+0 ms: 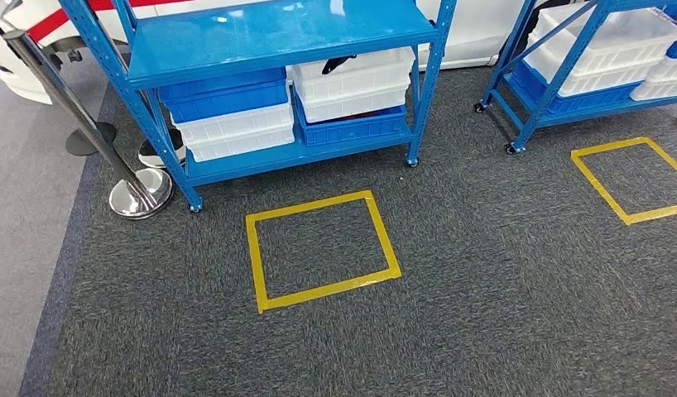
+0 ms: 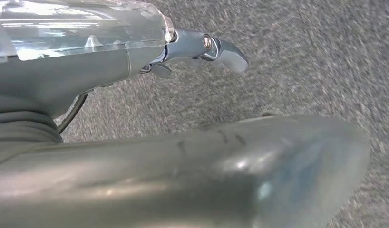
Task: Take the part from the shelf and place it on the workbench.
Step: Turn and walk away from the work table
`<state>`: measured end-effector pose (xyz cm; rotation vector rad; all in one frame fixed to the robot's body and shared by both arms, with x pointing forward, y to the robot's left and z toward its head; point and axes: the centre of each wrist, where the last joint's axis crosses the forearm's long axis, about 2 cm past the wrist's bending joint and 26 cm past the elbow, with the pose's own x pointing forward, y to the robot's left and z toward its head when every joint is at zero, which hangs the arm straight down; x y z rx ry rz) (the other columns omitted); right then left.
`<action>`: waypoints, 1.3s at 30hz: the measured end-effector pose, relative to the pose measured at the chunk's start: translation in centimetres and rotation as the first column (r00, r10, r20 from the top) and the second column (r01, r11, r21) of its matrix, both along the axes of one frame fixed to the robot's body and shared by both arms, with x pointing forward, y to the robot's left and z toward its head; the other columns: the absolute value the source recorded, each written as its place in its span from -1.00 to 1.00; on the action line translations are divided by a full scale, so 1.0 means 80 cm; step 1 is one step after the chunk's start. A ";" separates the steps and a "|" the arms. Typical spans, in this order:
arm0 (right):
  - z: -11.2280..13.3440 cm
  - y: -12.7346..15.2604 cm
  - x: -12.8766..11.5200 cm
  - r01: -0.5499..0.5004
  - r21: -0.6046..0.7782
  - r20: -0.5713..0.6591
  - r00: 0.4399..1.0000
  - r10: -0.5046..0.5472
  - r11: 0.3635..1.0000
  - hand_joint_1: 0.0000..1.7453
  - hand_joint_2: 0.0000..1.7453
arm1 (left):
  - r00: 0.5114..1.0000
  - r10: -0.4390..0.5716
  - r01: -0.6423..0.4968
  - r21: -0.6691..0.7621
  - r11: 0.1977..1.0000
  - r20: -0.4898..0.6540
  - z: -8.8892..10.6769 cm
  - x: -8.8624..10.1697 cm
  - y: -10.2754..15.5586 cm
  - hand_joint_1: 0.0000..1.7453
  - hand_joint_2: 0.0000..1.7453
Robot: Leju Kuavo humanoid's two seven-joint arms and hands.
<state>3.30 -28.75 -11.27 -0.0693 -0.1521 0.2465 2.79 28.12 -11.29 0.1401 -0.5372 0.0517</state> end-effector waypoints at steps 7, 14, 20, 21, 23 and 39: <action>0.000 0.000 -0.001 0.007 0.000 -0.001 1.000 -0.007 1.000 -1.00 -1.00 | 1.000 -0.004 0.004 0.000 1.000 -0.005 0.000 -0.002 0.000 -1.00 -1.00; 0.000 0.003 0.000 0.022 0.004 -0.001 1.000 -0.022 1.000 -1.00 -1.00 | 1.000 -0.010 0.010 0.000 1.000 -0.007 0.000 -0.002 0.001 -1.00 -1.00; 0.000 0.003 -0.001 0.021 0.012 -0.008 1.000 -0.021 1.000 -1.00 -1.00 | 1.000 -0.012 0.012 -0.011 1.000 -0.005 0.000 -0.002 0.001 -1.00 -1.00; 0.000 0.003 -0.003 0.021 0.012 -0.011 1.000 -0.021 1.000 -1.00 -1.00 | 1.000 -0.012 0.012 -0.012 1.000 -0.007 0.000 -0.003 0.001 -1.00 -1.00; -0.001 0.003 -0.008 0.021 0.010 -0.020 1.000 -0.021 1.000 -1.00 -1.00 | 1.000 -0.012 0.012 -0.014 1.000 -0.010 0.000 -0.005 0.000 -1.00 -1.00; -0.001 0.004 -0.016 0.028 0.012 -0.036 0.999 -0.027 1.000 -1.00 -1.00 | 1.000 -0.024 0.023 -0.017 1.000 -0.018 -0.001 -0.010 0.000 -1.00 -1.00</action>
